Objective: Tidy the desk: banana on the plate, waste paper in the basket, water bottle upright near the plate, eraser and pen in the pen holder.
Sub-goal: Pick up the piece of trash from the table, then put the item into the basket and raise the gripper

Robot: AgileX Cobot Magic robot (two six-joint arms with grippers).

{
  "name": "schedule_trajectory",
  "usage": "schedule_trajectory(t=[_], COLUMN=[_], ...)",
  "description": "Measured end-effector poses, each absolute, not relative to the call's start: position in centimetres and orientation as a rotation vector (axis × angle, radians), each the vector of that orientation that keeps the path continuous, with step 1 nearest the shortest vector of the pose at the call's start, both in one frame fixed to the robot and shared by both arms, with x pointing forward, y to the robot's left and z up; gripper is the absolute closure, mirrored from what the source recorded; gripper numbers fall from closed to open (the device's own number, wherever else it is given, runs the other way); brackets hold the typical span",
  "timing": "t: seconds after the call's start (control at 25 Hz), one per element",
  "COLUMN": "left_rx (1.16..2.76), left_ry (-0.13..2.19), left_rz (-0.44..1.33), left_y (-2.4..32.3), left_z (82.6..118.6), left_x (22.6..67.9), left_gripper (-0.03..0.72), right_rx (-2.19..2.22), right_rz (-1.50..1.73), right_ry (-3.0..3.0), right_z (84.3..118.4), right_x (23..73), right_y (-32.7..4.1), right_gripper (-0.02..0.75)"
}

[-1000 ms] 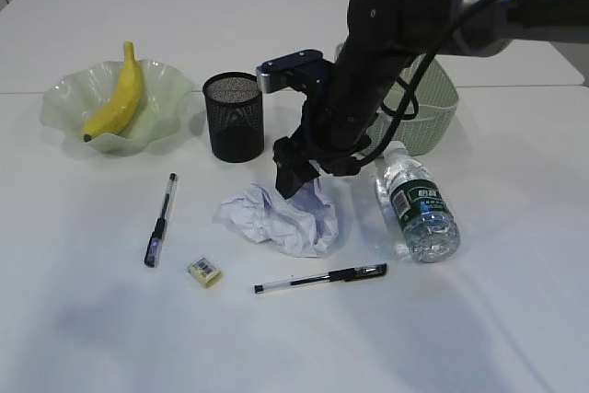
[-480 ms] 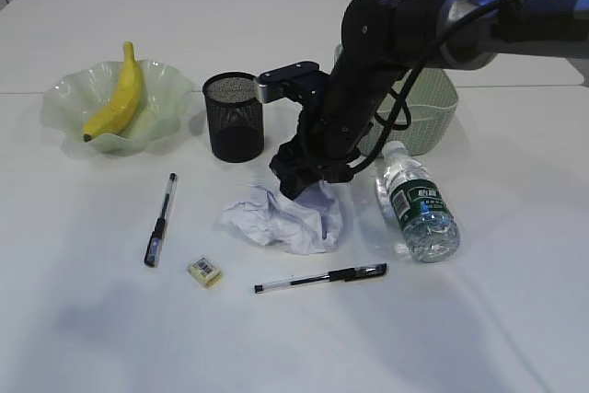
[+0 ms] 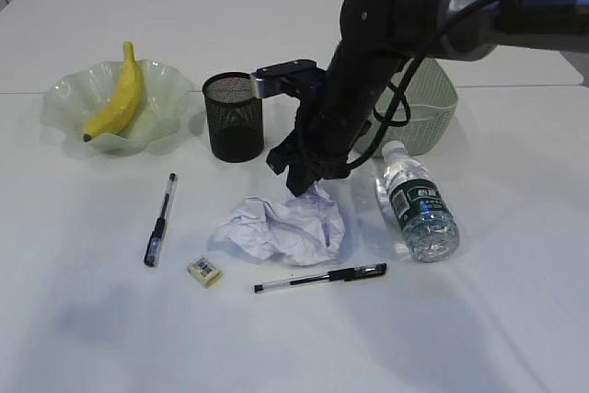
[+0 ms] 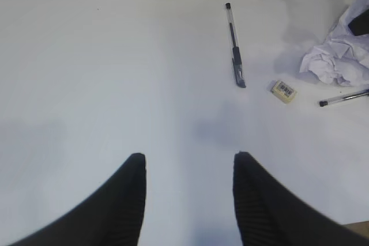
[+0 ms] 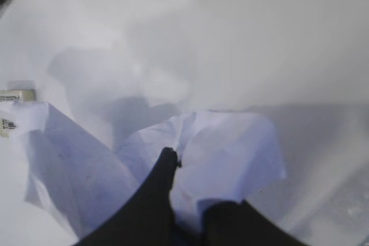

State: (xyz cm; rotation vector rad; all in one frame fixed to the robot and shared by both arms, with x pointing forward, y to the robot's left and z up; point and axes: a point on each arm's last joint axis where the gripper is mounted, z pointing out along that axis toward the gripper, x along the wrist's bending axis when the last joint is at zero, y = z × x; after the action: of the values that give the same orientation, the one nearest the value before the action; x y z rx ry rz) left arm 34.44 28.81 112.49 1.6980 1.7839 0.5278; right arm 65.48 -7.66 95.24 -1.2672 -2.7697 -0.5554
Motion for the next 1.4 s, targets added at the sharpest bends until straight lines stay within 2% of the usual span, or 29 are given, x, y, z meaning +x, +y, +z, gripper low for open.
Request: schedule_trajectory(t=[0.2,0.4,0.72,1.2,1.4], left_rx=[1.698,1.698,1.698,1.695,1.691], left_ry=[1.784,1.784,1.784,1.782,1.778], left_rz=[0.528,0.528,0.528,0.531,0.535], left_y=[28.8,28.8,28.8,28.8,28.8], left_z=[112.5,112.5,112.5,112.5,112.6], left_x=[34.4,34.4,34.4,34.5,34.5], left_gripper=[0.342,0.344,0.345,0.353,0.359], right_rx=[-1.273,-1.319,-1.655,-2.148,-2.231], right_rz=[-0.601,-0.688,-0.741,-1.030,-1.138], right_ry=[-2.771,-2.827,-2.842,-2.622,-2.583], right_z=[97.1,101.1,105.8,108.5,107.9], right_x=[66.0,65.9,67.6,71.8,73.2], right_y=[-7.4,-7.8,-11.7,-20.8,-21.9], right_gripper=[0.708,0.708,0.708,0.709,0.709])
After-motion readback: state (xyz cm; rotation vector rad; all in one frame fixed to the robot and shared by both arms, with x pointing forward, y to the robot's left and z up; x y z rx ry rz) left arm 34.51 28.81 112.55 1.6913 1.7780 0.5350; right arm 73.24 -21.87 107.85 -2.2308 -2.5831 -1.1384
